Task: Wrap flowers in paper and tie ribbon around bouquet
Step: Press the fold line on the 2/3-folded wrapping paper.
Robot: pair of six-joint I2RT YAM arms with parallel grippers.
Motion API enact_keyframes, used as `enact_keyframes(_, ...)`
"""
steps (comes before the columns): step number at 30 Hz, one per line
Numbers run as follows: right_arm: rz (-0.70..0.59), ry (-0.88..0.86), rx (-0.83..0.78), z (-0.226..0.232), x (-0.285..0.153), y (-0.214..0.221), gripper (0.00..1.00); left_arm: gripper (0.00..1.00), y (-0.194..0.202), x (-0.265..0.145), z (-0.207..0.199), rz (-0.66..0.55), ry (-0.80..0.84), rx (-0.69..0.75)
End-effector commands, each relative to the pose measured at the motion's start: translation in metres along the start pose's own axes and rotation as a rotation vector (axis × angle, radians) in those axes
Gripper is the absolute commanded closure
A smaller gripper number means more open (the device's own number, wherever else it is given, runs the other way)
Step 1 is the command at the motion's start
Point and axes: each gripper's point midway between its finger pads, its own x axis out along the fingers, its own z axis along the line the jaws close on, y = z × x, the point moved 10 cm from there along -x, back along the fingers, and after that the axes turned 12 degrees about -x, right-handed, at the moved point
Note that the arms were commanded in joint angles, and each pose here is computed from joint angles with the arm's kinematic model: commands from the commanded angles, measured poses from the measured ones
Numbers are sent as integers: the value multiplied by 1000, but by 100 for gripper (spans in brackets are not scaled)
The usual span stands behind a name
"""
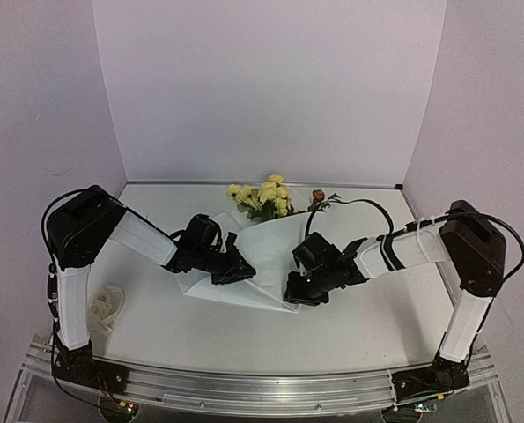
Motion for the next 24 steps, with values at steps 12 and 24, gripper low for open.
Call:
enact_keyframes(12,-78,-337,270,-11,4,-23,71,88,-7,3,35,-20,-144,-67)
enact_keyframes(24,-157,-446,563,-76,32,-26,74,89,-5,4,40,-3,-173,-68)
